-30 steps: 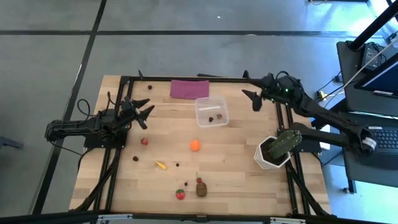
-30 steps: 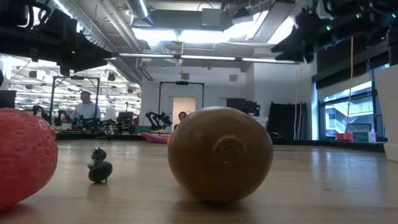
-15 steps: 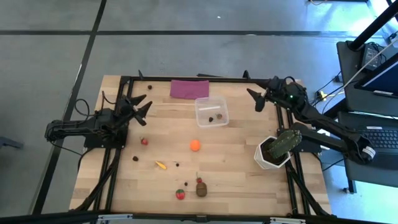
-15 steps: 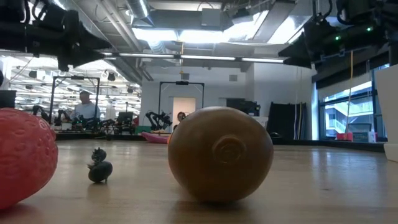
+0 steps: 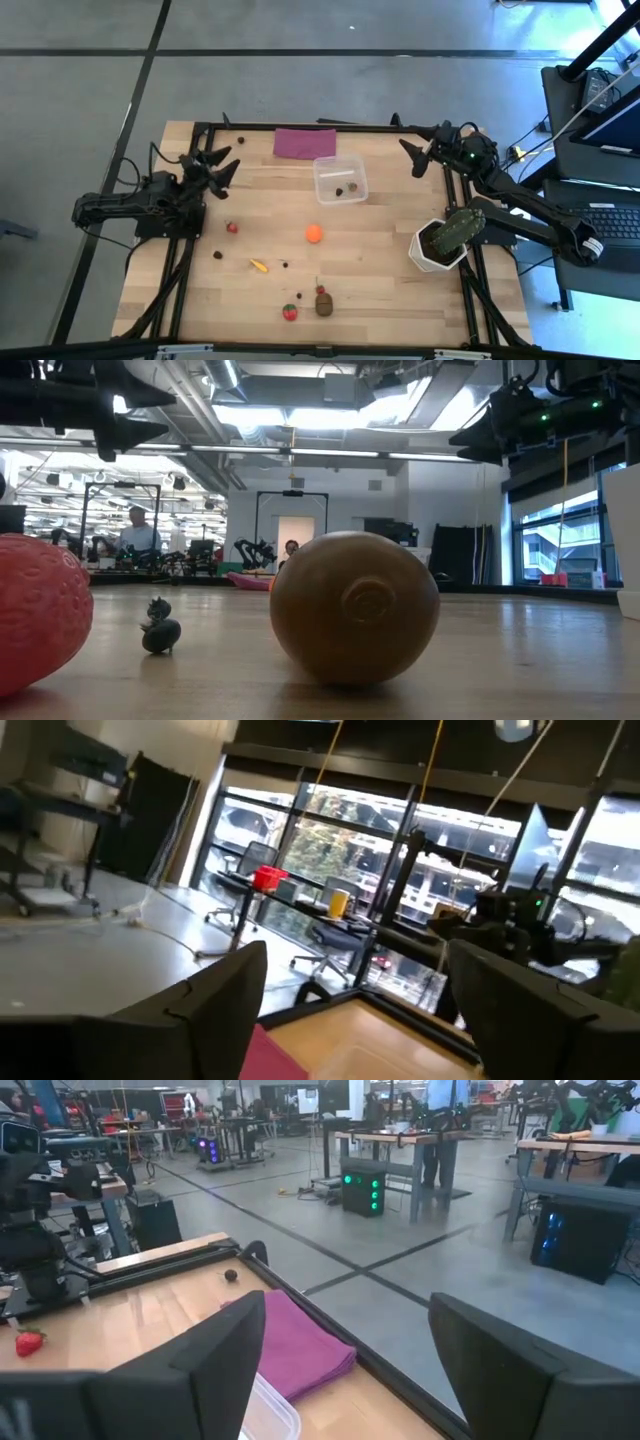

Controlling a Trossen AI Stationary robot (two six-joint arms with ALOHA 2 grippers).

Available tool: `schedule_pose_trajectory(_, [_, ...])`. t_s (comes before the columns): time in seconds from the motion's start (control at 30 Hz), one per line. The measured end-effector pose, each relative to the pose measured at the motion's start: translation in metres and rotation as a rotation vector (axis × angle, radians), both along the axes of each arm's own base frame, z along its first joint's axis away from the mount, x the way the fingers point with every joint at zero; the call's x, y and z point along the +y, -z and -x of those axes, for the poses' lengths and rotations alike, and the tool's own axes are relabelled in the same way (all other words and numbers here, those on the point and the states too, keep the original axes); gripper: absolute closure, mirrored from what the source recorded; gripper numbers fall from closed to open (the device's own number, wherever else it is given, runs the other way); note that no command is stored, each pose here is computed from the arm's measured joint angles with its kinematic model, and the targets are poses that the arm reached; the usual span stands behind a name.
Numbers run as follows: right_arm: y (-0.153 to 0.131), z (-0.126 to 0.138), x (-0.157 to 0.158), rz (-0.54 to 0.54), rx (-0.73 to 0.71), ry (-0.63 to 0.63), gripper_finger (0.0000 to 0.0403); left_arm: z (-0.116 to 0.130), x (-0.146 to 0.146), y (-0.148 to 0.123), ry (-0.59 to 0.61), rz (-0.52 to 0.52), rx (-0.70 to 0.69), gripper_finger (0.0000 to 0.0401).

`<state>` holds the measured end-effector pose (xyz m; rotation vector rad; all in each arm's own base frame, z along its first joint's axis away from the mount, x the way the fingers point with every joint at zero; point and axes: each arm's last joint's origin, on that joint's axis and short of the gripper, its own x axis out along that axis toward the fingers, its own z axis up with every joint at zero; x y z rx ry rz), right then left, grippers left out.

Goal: Pick and placing Produce into tupperware
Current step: Put the black cherry into the transparent bin

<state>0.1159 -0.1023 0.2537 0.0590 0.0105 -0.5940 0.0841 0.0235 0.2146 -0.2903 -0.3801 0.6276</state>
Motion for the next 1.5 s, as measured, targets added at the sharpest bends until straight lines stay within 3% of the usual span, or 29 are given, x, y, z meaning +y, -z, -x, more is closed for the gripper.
schedule_pose_trajectory(0.13, [0.0, 0.0, 0.0, 0.0, 0.0, 0.0, 0.012, 0.0, 0.0, -0.013, 0.001, 0.046, 0.007, 0.0111])
schedule_pose_trajectory(0.33, [0.0, 0.0, 0.0, 0.001, 0.001, 0.0, 0.012, -0.01, 0.008, -0.064, -0.153, 0.118, 0.204, 0.0129])
schedule_pose_trajectory(0.57, [0.0, 0.0, 0.0, -0.001, 0.0, -0.001, 0.012, -0.038, 0.03, -0.125, -0.299, 0.272, 0.65, 0.0134])
schedule_pose_trajectory(0.77, [0.0, 0.0, 0.0, -0.023, -0.014, 0.0, 0.012, -0.063, 0.075, -0.148, -0.324, 0.561, 0.9, 0.0134])
schedule_pose_trajectory(0.93, [0.0, -0.001, 0.001, -0.04, -0.025, -0.004, 0.012, -0.075, 0.12, -0.14, -0.387, 0.779, 1.064, 0.0134])
schedule_pose_trajectory(1.13, [0.0, -0.001, 0.001, -0.082, -0.053, -0.004, 0.012, -0.09, 0.169, -0.102, -0.468, 0.941, 1.192, 0.0135])
schedule_pose_trajectory(1.23, [0.0, -0.001, 0.001, -0.092, -0.058, -0.003, 0.012, -0.098, 0.189, -0.079, -0.489, 0.996, 1.246, 0.0135])
schedule_pose_trajectory(1.5, [0.0, -0.001, 0.001, -0.092, -0.058, -0.004, 0.012, -0.108, 0.226, -0.028, -0.46, 1.02, 1.463, 0.0135])
